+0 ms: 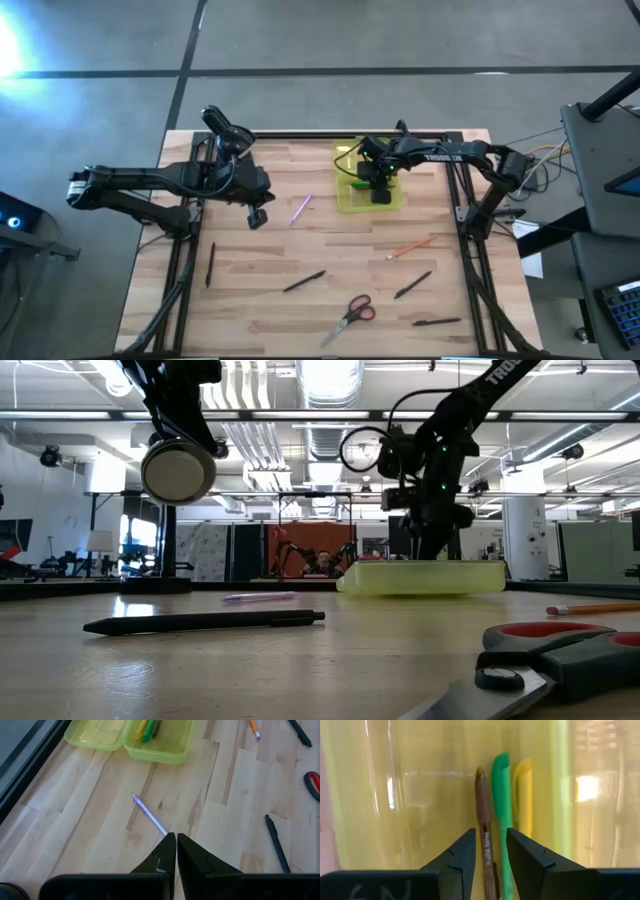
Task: Pick & place school supplies into a supply box
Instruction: Put the purple pen into the supply box
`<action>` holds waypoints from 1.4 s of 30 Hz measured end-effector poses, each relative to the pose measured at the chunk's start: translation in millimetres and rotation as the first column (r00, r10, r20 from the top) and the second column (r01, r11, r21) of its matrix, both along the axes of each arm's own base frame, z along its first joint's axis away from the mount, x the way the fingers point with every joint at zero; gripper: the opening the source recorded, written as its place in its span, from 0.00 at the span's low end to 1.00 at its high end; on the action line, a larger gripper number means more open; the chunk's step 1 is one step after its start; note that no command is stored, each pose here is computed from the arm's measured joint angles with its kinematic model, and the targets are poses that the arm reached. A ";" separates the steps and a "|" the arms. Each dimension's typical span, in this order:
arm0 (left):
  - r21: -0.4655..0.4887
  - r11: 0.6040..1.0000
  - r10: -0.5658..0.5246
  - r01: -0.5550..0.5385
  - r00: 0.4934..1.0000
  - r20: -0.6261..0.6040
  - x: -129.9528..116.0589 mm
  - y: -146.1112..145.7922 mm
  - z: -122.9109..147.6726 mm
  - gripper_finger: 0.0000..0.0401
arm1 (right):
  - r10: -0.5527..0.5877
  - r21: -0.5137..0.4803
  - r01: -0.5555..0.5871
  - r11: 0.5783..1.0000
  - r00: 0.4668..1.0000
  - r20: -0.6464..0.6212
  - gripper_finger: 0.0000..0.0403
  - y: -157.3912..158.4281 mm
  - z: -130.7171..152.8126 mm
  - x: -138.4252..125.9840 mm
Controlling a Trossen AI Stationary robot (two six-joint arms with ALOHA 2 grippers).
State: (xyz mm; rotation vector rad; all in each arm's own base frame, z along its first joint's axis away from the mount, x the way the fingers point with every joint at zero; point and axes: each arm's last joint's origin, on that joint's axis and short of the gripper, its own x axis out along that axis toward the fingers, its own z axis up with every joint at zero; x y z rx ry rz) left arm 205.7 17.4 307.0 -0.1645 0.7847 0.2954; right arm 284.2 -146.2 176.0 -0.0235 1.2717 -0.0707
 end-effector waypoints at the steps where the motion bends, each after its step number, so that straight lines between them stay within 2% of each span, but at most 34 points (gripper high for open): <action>1: -0.001 1.000 0.001 -0.001 1.000 0.000 0.0 0.0 0.0 0.00 | -0.012 0.000 0.012 1.000 1.000 0.012 0.25 -0.1 4.8 2.1; 6: -0.001 1.000 0.001 -0.001 1.000 0.001 0.1 0.0 0.1 0.00 | -0.088 -0.001 0.089 0.996 0.991 0.104 0.22 -4.0 35.7 13.2; 10: -0.004 1.000 0.006 -0.005 1.000 0.013 3.0 0.2 -0.2 0.00 | -0.191 0.022 0.190 0.982 0.962 0.196 0.20 -5.8 63.2 18.9; 15: -0.083 0.989 0.126 -0.119 0.989 0.081 19.6 4.1 -15.8 0.00 | -0.318 0.083 0.307 0.948 0.901 0.296 0.18 -2.8 95.0 19.4; 17: -0.124 0.987 0.115 -0.105 0.990 0.076 28.5 3.9 -28.6 0.00 | -0.343 0.102 0.328 0.939 0.879 0.330 0.17 1.5 106.8 16.9; 21: -0.195 0.969 0.159 -0.151 0.987 0.025 45.2 3.9 -56.0 0.03 | -0.348 0.121 0.327 0.937 0.854 0.386 0.17 14.6 127.2 8.9; 25: -0.234 0.941 0.248 -0.245 0.969 -0.020 60.3 8.5 -83.9 0.14 | -0.331 0.117 0.311 0.943 0.836 0.437 0.17 27.8 143.6 -3.6; 29: -0.310 0.889 0.323 -0.336 0.942 -0.094 72.5 14.6 -110.6 0.25 | -0.354 0.141 0.328 0.934 0.802 0.480 0.17 34.7 158.4 -15.8; 35: -0.344 0.845 0.358 -0.409 0.911 -0.205 81.6 16.4 -139.6 0.26 | -0.370 0.154 0.344 0.926 0.753 0.544 0.16 41.9 178.5 -33.3; 42: -0.321 0.840 0.366 -0.438 0.893 -0.263 85.2 16.9 -156.9 0.26 | -0.371 0.143 0.356 0.923 0.731 0.573 0.16 48.4 191.2 -48.9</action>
